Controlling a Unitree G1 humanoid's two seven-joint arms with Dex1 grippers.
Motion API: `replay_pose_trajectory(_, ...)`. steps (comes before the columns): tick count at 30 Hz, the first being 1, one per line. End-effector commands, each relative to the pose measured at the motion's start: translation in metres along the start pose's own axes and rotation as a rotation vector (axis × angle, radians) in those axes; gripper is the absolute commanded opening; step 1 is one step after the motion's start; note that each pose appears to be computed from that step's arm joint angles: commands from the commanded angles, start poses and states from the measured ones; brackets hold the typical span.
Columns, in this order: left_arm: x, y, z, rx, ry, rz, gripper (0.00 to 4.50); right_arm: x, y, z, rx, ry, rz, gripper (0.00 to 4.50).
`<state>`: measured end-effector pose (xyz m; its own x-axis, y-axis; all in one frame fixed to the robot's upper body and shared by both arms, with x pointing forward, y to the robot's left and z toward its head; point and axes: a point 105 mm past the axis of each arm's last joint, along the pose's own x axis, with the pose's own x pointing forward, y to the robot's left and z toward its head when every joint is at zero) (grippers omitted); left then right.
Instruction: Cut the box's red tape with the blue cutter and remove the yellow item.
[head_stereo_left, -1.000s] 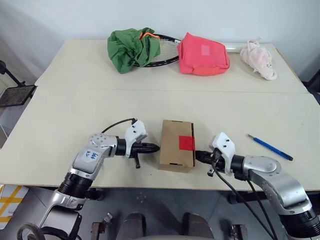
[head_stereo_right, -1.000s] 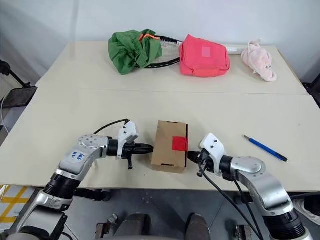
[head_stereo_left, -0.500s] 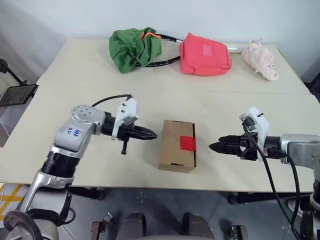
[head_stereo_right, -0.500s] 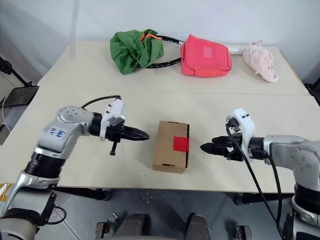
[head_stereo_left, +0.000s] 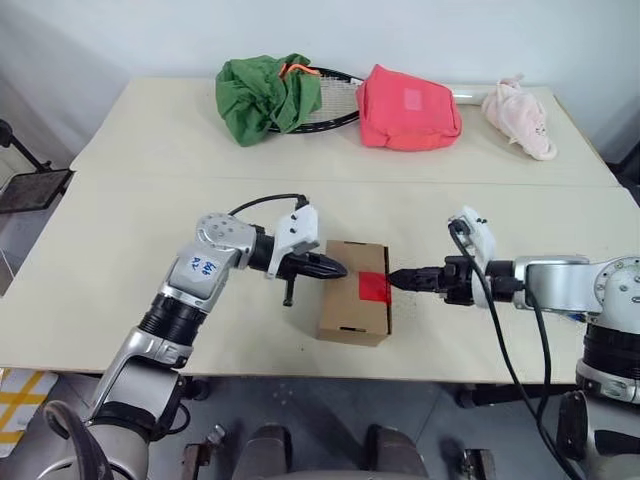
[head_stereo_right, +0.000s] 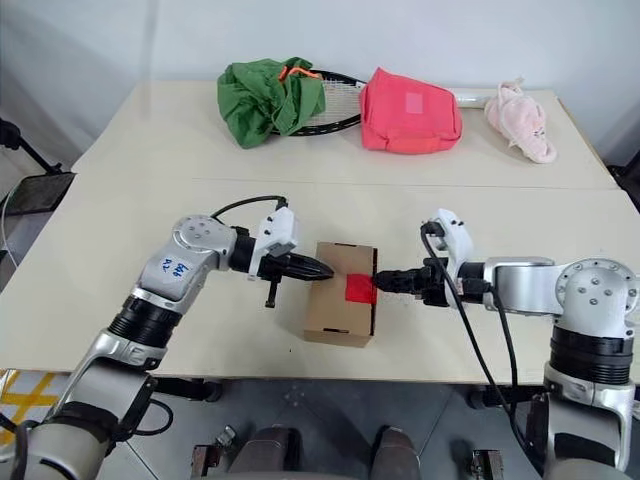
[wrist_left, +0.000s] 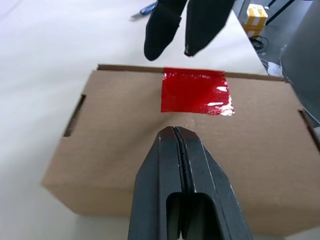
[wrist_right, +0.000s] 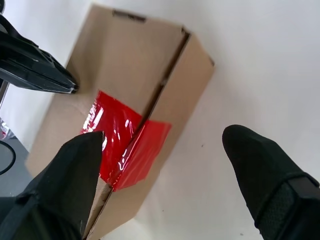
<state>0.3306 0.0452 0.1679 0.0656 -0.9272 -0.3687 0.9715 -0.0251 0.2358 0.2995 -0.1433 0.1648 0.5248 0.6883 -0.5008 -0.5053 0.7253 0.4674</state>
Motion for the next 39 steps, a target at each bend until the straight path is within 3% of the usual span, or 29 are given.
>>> replay_pose_trajectory(1,0.001,0.001,0.007,0.047,0.002,0.011,0.00,-0.003,0.000,0.001,0.008,-0.012,-0.010,4.02)
replay_pose_trajectory(21,0.009,-0.005,0.005,0.040,0.001,-0.002,0.00,-0.013,-0.020,-0.014,0.031,0.037,-0.133,4.02)
replay_pose_trajectory(31,0.016,-0.006,0.007,0.056,0.005,-0.032,0.00,0.004,-0.001,-0.008,-0.096,0.074,-0.137,4.02)
replay_pose_trajectory(39,0.026,-0.010,0.003,0.062,0.013,-0.057,0.00,0.006,-0.006,-0.012,-0.148,0.127,-0.193,4.02)
